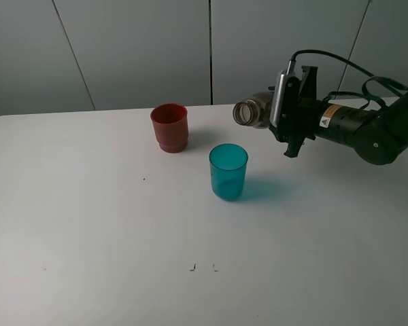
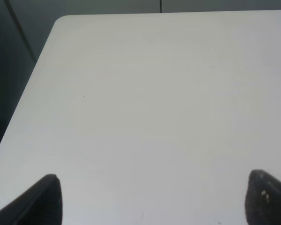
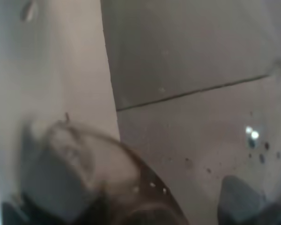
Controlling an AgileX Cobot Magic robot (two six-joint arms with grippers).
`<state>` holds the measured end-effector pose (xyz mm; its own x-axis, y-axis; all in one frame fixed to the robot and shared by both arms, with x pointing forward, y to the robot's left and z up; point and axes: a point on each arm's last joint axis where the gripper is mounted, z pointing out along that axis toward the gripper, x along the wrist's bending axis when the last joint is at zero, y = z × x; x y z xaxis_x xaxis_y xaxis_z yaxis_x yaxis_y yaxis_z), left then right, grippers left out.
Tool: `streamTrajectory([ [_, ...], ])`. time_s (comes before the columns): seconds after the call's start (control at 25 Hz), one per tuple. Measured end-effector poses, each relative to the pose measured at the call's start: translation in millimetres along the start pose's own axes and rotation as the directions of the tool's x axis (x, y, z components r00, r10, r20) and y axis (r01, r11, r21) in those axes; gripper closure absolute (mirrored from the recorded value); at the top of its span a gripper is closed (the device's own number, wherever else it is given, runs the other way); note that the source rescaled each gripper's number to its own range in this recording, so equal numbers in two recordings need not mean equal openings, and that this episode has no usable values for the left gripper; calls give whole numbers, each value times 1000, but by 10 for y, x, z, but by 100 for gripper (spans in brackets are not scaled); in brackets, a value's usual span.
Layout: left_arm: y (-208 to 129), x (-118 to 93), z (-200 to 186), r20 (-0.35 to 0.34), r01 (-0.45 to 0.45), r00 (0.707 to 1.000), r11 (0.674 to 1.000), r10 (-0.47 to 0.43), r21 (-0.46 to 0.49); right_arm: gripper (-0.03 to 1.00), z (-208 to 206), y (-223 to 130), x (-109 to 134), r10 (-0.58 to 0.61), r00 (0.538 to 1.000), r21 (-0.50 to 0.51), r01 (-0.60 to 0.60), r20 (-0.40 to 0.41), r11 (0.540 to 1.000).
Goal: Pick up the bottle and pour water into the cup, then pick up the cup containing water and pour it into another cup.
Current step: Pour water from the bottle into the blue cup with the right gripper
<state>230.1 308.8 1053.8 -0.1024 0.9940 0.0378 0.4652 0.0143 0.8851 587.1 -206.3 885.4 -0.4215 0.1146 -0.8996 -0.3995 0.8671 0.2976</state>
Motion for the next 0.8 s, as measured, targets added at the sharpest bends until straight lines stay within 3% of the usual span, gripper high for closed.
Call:
streamTrajectory([
  [0.8, 0, 0, 0, 0, 0, 1000, 1000, 0, 0, 95, 0, -1, -1, -144, 990, 2, 144, 1, 990],
])
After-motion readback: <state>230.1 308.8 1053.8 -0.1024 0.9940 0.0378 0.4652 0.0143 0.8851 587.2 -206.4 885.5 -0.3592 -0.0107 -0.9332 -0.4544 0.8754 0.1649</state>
